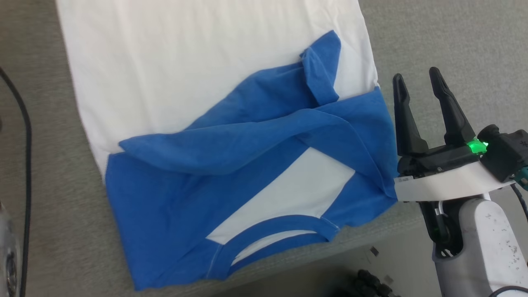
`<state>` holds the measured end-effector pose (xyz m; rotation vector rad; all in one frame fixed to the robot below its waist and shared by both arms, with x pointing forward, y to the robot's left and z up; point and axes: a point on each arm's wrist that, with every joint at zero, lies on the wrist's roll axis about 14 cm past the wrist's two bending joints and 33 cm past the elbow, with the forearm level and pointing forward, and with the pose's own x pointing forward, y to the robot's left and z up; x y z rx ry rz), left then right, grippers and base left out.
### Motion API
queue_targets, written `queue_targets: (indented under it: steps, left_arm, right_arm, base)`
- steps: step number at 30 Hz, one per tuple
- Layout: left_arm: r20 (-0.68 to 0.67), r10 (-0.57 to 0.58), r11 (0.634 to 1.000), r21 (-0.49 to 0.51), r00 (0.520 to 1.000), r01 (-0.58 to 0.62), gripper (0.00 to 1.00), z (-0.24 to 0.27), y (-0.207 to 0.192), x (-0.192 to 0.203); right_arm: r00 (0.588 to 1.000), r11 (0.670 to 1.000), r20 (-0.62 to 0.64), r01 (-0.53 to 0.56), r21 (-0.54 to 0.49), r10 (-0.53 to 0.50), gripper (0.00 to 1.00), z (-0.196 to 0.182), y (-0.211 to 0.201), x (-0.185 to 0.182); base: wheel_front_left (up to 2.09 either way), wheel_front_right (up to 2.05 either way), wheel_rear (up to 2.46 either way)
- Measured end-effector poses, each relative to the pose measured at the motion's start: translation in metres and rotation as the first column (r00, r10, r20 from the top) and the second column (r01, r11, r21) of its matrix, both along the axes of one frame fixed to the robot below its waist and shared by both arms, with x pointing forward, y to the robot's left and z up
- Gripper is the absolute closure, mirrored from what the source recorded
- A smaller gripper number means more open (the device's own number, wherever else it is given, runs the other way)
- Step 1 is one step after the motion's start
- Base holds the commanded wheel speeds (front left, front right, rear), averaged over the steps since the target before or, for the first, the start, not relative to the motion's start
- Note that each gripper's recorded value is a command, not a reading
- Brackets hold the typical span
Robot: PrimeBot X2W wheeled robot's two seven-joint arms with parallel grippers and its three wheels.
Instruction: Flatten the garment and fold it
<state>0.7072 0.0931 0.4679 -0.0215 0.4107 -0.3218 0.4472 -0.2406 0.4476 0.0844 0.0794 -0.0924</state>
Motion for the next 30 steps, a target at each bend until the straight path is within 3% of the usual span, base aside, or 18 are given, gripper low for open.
queue_targets:
  steps: [7,11,17,18,19,20,26,30]
  left_arm:
    - [-0.165,-0.041,0.998,0.031,0.985,0.047,0.0,-0.054,-0.033,0.012]
    - [-0.269,-0.017,0.996,0.08,0.963,0.04,0.0,-0.089,-0.037,0.011]
    - [-0.309,0.055,0.99,0.141,0.949,-0.011,0.0,-0.104,-0.032,0.014]
    - [-0.311,0.064,0.989,0.149,0.948,-0.018,0.2,-0.105,-0.031,0.014]
    - [-0.312,0.07,0.988,0.153,0.948,-0.022,0.75,-0.105,-0.031,0.014]
    - [-0.307,0.077,0.987,0.158,0.949,-0.029,1.0,-0.103,-0.029,0.014]
    - [-0.201,0.118,0.975,0.208,0.972,-0.075,1.0,-0.09,-0.012,0.018]
    - [-0.083,0.103,0.978,0.188,0.991,-0.086,1.0,-0.069,-0.007,0.022]
  right_arm:
    - [0.998,0.999,-0.051,0.034,0.0,-0.034,0.0,-0.023,-0.01,-0.007]
    - [0.995,0.998,-0.077,0.065,-0.014,-0.065,0.0,-0.029,-0.021,-0.014]
    - [0.99,0.995,-0.1,0.094,-0.033,-0.097,0.0,-0.035,-0.031,-0.022]
    - [0.99,0.995,-0.103,0.096,-0.033,-0.099,0.0,-0.036,-0.031,-0.023]
    - [0.99,0.995,-0.104,0.097,-0.032,-0.1,0.0,-0.036,-0.032,-0.023]
    - [0.99,0.995,-0.103,0.098,-0.031,-0.1,0.0,-0.036,-0.032,-0.023]
    - [0.995,0.997,-0.068,0.065,-0.039,-0.068,0.0,-0.028,-0.026,-0.009]
    - [0.999,0.999,-0.036,0.022,-0.05,-0.024,0.0,-0.015,-0.019,0.014]
  base:
    - [0.0,0.0,0.0]
    - [0.0,0.0,0.0]
    - [0.0,0.0,0.0]
    - [0.0,0.0,0.0]
    - [0.0,0.0,0.0]
    - [0.0,0.0,0.0]
    - [0.0,0.0,0.0]
    - [0.0,0.0,0.0]
